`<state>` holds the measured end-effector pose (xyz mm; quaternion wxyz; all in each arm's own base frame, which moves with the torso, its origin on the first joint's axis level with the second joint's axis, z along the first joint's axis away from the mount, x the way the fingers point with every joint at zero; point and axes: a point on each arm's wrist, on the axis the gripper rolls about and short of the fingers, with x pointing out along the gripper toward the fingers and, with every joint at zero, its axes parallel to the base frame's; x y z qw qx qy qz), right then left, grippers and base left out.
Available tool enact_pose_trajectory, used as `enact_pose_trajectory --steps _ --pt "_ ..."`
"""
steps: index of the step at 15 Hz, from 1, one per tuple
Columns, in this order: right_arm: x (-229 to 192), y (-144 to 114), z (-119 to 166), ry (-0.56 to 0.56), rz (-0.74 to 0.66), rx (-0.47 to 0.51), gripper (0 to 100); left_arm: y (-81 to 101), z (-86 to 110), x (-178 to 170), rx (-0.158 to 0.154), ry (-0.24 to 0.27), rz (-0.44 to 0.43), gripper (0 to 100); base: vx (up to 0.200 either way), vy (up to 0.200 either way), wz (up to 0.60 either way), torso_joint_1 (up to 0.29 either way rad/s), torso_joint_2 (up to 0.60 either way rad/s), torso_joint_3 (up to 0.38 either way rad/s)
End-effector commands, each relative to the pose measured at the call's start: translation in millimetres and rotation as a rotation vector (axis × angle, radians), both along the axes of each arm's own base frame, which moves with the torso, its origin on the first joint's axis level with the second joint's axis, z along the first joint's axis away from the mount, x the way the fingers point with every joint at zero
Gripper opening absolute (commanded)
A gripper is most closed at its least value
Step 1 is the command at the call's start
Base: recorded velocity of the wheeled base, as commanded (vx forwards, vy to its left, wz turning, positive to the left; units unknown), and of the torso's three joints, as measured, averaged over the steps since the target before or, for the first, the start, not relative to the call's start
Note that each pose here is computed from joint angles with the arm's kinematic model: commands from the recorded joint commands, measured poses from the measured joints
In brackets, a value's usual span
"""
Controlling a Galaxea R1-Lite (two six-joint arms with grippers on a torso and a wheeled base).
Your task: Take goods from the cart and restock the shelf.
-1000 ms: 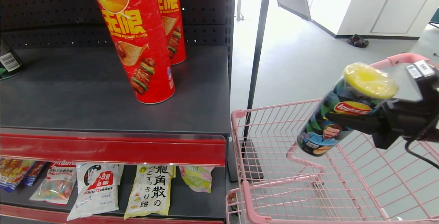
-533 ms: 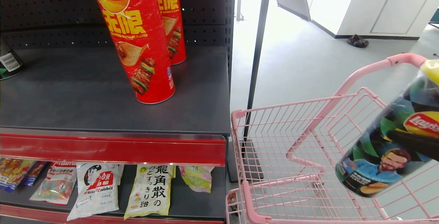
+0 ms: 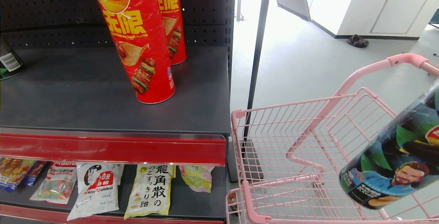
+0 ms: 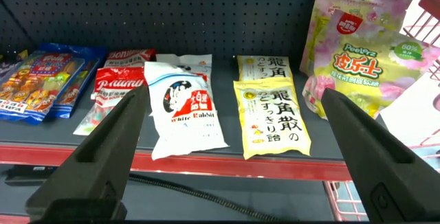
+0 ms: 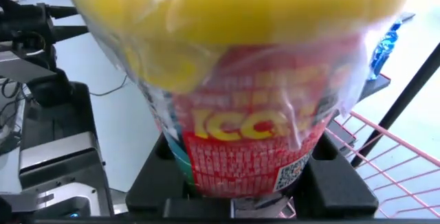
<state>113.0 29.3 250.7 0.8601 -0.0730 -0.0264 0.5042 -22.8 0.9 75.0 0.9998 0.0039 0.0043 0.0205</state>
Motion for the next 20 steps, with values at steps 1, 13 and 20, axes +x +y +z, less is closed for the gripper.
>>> enact_pose_trajectory --steps 1,13,20 --pt "18 2 15 -0.02 0.003 -0.003 0 0.0 0.2 0 0.0 0.001 0.0 100 0.0 0.0 0.0 0.0 0.0 0.0" --pt "24 11 -7 0.04 0.009 -0.031 0 0.0 0.2 0 0.0 0.001 0.0 100 0.0 0.0 0.0 0.0 0.0 0.0" --pt "21 10 -19 0.05 0.007 -0.032 0 0.0 0.2 0 0.0 0.001 0.0 100 0.0 0.0 0.0 0.114 -0.32 -0.208"
